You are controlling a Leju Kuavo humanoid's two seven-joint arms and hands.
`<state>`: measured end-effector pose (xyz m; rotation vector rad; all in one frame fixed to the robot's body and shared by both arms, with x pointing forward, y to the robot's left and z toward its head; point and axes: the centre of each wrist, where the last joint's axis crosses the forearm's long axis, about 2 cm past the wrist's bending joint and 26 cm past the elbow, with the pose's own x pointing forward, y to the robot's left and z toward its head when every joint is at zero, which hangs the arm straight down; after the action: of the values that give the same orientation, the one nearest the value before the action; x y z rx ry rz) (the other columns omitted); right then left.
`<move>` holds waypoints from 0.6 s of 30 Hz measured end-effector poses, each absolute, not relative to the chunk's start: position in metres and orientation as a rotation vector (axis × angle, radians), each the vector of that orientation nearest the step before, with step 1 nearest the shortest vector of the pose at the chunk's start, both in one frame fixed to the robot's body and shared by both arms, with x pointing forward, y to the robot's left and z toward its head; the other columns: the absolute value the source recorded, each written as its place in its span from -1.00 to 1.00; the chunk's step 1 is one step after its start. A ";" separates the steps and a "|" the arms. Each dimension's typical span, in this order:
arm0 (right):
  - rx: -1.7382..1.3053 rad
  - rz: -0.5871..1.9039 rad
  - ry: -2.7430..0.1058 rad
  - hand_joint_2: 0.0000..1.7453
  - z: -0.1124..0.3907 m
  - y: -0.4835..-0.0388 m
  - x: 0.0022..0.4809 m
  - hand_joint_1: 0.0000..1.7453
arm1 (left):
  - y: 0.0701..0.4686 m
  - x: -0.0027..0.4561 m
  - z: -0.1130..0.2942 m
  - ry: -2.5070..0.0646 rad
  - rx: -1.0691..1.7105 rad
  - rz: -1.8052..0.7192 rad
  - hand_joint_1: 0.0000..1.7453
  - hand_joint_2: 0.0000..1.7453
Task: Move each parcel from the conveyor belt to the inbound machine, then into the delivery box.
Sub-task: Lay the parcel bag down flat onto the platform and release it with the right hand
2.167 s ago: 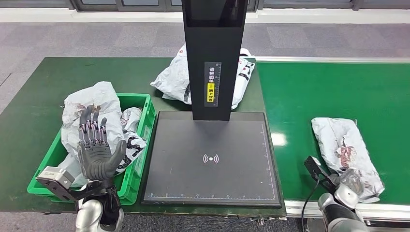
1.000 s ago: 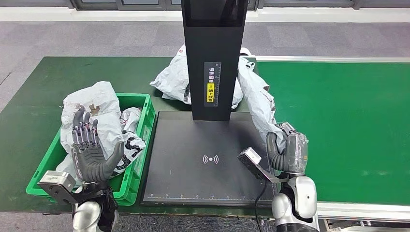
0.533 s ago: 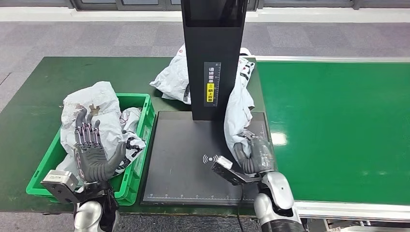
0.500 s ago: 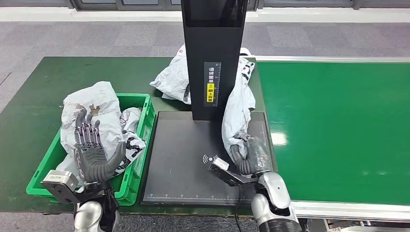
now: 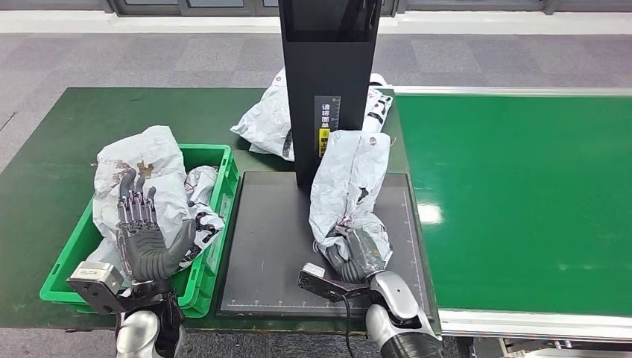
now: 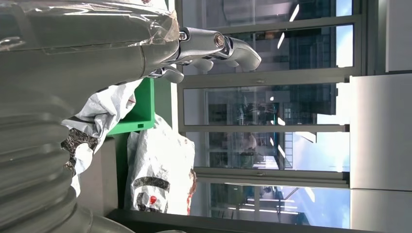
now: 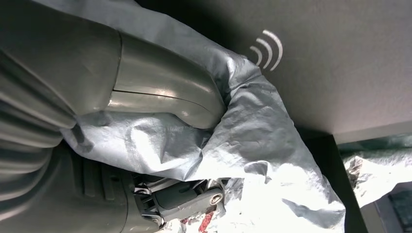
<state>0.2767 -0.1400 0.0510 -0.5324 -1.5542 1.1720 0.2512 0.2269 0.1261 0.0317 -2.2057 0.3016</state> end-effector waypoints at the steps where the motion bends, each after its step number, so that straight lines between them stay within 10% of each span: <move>1: -0.530 1.176 -1.553 1.00 0.051 -0.140 0.277 1.00 | 0.227 0.251 0.126 -2.206 0.032 0.302 -1.00 1.00; 8: -0.531 1.190 -1.534 1.00 0.049 -0.137 0.278 1.00 | 0.227 0.251 0.126 -2.207 0.043 0.313 -1.00 1.00; 12: -0.475 1.189 -1.561 1.00 0.047 -0.136 0.278 -0.92 | 0.227 0.251 0.124 -2.201 0.055 0.325 -1.00 1.00; 18: -0.282 1.082 -1.772 1.00 0.048 -0.137 0.271 -1.00 | 0.226 0.252 0.120 -2.189 0.058 0.327 -1.00 1.00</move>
<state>0.2713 -0.1374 0.0477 -0.2823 -1.7724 1.0822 0.2515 0.2257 0.1197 0.0580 -2.1888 0.3273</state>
